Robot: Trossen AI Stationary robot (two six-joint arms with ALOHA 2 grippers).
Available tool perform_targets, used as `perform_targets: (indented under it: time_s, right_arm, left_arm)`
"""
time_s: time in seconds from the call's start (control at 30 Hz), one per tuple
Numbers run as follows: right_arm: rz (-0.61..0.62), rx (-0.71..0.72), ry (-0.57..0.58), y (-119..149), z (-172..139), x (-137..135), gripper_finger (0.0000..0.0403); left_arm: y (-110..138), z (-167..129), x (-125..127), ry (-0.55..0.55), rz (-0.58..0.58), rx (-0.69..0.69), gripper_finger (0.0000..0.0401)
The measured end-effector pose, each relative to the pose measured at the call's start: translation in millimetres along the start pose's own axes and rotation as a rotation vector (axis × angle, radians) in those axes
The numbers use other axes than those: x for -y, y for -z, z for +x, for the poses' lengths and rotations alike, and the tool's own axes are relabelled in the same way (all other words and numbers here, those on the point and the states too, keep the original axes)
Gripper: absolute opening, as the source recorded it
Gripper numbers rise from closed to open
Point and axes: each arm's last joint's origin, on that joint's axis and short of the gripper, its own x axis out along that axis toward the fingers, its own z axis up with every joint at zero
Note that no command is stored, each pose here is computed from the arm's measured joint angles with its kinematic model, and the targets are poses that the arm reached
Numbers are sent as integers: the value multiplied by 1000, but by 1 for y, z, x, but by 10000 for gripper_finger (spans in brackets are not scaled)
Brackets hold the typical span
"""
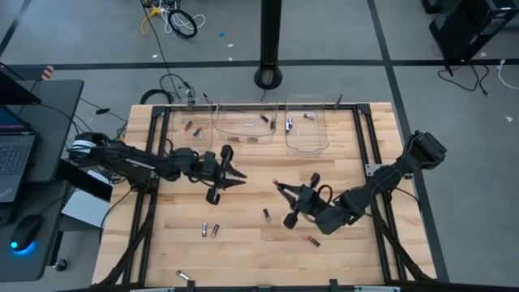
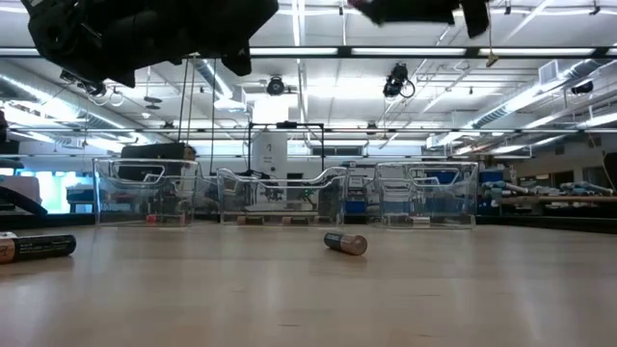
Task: Sort batteries
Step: Put the orange battery into the left transparent bin
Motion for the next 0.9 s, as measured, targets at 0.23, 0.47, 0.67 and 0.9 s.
perform_targets:
  time_s: [0.23,0.47,0.67,0.9]
  right_arm:
    - [-31,108,-142,-22,4,-5,60]
    - [-60,118,-196,-25,9,-4,60]
    - [-71,119,-221,-25,9,-5,60]
    - [-84,125,-238,-25,8,-6,60]
  left_arm:
    - [5,26,8,45,-35,16,175]
    - [-2,55,11,80,-30,51,230]
    - [-9,66,12,156,-25,75,230]
    - [-5,80,15,200,-27,71,209]
